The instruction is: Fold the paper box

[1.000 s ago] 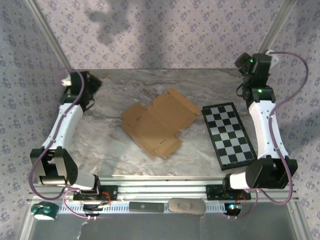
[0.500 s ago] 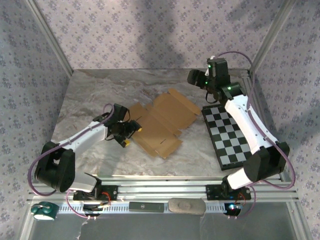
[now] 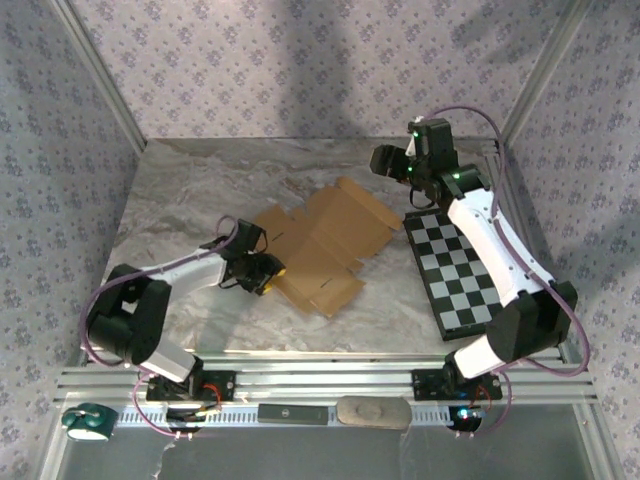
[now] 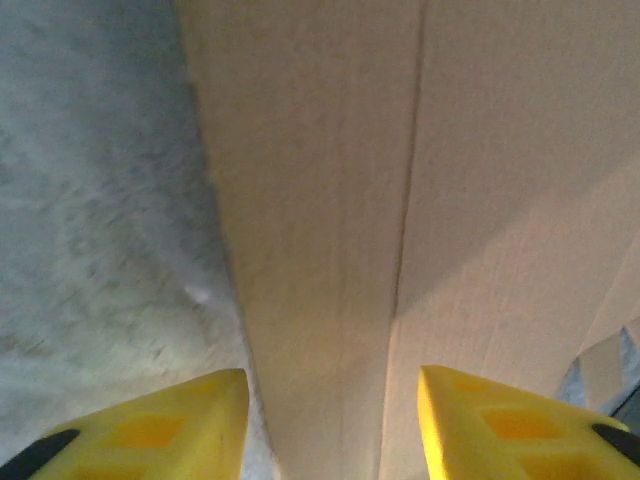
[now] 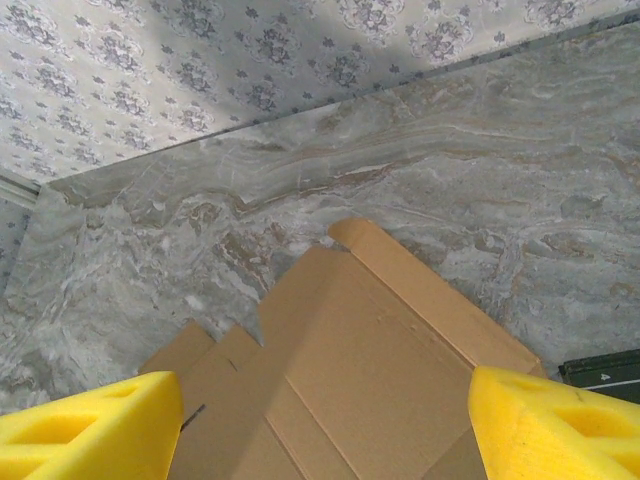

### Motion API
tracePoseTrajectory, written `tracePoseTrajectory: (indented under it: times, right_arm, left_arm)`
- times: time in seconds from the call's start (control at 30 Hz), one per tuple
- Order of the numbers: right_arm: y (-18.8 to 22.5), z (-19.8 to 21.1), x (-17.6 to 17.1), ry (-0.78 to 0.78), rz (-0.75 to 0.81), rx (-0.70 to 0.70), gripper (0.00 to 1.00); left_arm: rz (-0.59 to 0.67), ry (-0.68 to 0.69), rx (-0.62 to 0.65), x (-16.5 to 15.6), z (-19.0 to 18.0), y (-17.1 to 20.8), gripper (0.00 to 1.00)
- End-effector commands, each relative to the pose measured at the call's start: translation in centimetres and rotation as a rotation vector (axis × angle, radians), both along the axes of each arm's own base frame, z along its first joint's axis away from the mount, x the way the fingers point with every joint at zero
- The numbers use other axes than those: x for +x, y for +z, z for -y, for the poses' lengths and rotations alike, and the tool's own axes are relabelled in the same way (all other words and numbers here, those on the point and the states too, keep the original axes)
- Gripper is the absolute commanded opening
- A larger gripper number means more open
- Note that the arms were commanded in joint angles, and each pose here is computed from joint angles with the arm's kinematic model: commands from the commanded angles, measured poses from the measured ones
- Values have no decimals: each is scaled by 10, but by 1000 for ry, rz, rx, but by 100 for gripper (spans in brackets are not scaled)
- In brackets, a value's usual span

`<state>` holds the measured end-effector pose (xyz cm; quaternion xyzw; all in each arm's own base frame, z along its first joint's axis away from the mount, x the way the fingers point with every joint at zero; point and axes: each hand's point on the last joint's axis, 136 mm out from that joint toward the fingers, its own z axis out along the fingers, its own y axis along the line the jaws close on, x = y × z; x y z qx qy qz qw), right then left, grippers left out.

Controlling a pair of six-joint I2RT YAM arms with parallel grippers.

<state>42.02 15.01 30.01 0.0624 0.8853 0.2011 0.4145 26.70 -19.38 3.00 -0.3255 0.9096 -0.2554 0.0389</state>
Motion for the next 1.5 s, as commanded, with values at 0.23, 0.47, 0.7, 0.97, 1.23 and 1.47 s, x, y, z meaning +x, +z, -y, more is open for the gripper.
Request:
tracePoseTrajectory:
  times: [0.23, 0.47, 0.7, 0.97, 1.23, 1.47]
  right_arm:
    - [7, -7, -3, 33, -16, -39, 76]
    - [22, -3, -4, 28, 15, -159, 76]
    - [39, -11, -7, 0, 35, -167, 75]
    - [99, -52, -25, 137, 325, -295, 79]
    - [120, -52, -27, 296, 696, -512, 85]
    - [117, -35, -16, 413, 775, -749, 89]
  left_arm:
    - [163, -225, 243, 60, -12, 50, 0]
    - [369, -583, 551, 104, -35, 145, 0]
    - [592, -933, 819, 146, -25, 201, 0]
    - [893, -1071, 980, 171, 8, 265, 0]
    - [1182, -1370, 1161, 190, 35, 310, 0]
    - [1336, -1546, 1214, 185, 59, 323, 0]
